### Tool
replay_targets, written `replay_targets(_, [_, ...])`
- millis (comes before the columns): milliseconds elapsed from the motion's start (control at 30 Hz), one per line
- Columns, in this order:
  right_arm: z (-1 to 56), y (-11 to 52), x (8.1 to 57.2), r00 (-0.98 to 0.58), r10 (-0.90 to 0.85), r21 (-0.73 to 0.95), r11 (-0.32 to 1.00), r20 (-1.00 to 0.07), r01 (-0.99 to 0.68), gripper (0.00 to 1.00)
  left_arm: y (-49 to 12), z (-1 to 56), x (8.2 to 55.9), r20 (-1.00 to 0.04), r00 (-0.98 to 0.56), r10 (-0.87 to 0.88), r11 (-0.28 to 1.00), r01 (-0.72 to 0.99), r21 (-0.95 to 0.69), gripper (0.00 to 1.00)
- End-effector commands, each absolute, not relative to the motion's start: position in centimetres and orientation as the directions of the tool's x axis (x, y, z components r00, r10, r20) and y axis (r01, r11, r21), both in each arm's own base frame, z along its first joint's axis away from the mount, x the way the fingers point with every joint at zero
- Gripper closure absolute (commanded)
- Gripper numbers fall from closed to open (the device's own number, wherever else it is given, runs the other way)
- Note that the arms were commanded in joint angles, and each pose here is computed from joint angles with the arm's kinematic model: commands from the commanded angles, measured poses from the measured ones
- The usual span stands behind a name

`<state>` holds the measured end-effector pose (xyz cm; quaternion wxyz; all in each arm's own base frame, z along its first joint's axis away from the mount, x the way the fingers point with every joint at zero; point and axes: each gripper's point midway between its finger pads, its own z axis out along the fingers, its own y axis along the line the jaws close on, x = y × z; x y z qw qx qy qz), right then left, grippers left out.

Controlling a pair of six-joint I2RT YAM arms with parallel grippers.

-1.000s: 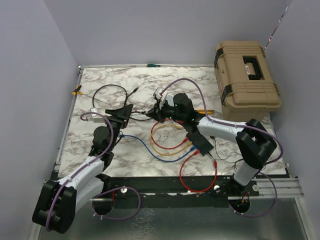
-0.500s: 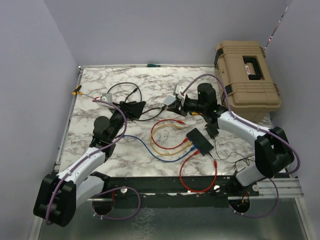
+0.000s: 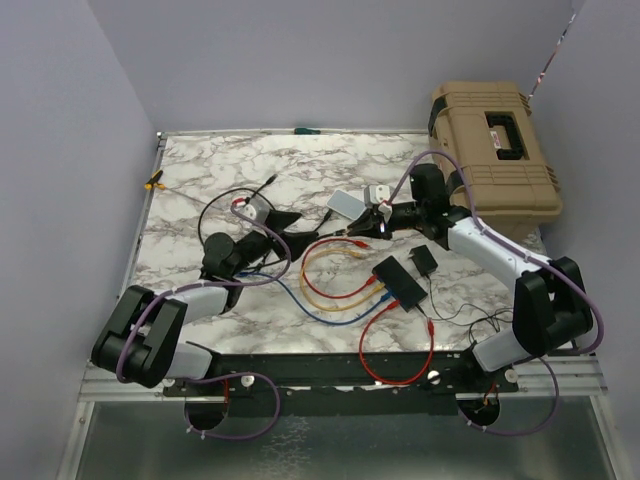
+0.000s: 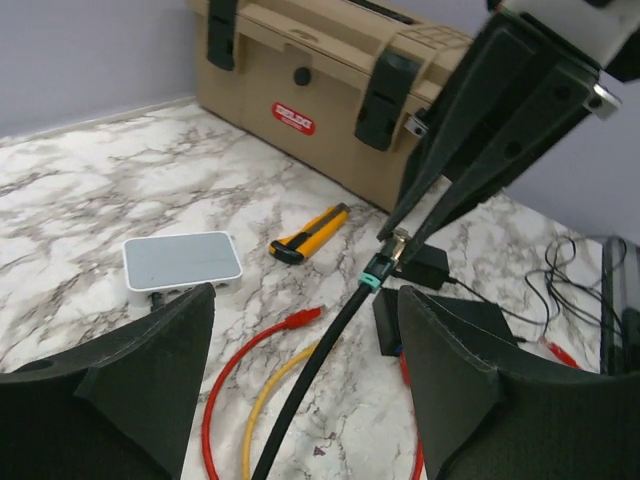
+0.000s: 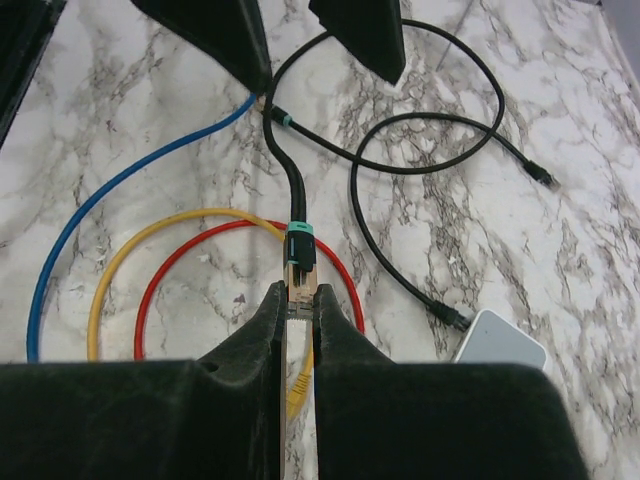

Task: Insert the plug into the switch port
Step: Pick up the connector from the center of the board.

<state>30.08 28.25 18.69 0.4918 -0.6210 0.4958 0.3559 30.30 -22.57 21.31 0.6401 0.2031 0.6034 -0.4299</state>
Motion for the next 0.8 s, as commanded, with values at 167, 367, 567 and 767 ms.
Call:
replay_targets(167, [20.0, 29.2, 29.5, 0.324, -0.193, -0.301, -0.139, -0.926, -0.943, 0.99, -25.8, 22.1, 26.4, -0.968, 0.154, -0.199, 0.333, 0.939, 0.081, 0.25])
replay_targets(367, [20.0, 29.3, 28.8, 0.343, -0.168, -0.309, -0.196, -0.924, -0.931, 0.99, -26.7, 21.4, 25.5, -0.970, 0.168, -0.177, 0.259, 0.958, 0.119, 0.27])
replay_targets(567, [19.3, 29.3, 28.1, 0.323, -0.168, -0.279, -0.242, -0.931, -0.929, 0.99, -27.5, 21.0, 25.1, -0.971, 0.166, -0.172, 0.231, 0.965, 0.124, 0.35])
replay_targets(767, [19.4, 29.3, 27.5, 0.326, -0.143, -0.281, -0.265, -0.934, -0.922, 0.99, -27.4, 20.7, 25.6, -0.970, 0.182, -0.164, 0.263, 0.955, 0.134, 0.37])
